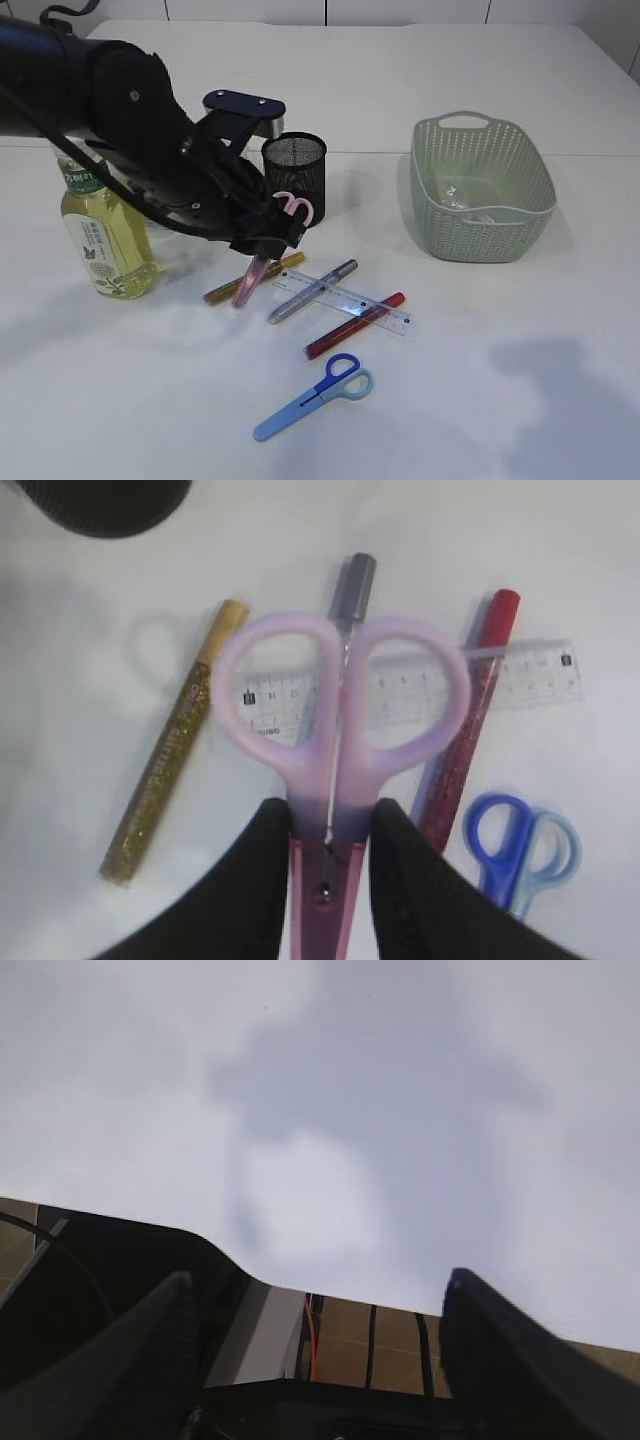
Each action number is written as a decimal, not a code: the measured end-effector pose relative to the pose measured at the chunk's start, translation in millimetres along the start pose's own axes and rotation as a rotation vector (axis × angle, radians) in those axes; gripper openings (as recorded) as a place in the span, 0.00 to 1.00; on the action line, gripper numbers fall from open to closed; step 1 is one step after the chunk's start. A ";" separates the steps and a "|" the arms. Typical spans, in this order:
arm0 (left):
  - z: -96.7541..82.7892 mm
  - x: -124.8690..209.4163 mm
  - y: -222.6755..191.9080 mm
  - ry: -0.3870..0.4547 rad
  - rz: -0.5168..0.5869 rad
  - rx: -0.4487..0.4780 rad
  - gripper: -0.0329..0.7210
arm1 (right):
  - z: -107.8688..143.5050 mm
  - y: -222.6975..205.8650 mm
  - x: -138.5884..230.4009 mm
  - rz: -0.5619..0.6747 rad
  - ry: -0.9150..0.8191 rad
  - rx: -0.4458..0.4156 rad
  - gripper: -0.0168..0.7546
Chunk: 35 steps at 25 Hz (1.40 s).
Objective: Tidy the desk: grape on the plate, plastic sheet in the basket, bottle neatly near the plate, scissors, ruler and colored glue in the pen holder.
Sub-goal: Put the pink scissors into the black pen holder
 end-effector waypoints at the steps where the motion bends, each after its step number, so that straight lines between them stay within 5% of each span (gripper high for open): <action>1: 0.1 -2.4 0.0 0.000 -0.016 0.000 0.29 | -0.6 0.0 -0.1 -0.001 0.001 0.004 0.78; 22: 2.4 -92.6 31.8 -0.027 -0.663 -0.024 0.29 | -2.5 0.0 -2.9 -0.019 0.007 0.016 0.78; 35: 35.4 -114.9 32.4 0.003 -0.888 -0.087 0.29 | -6.9 0.3 -7.9 -0.052 0.021 0.046 0.78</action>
Point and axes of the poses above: a point on each arm's last joint axis where the gripper is mounted, y pointing back along that axis away from the gripper, z along the wrist's bending axis when the last joint is at zero, x = y × z, the point moved 6 cm from there along -y, pointing out along that axis toward the gripper, and after that the axes turned 2 degrees about y, right-handed, at the moved point
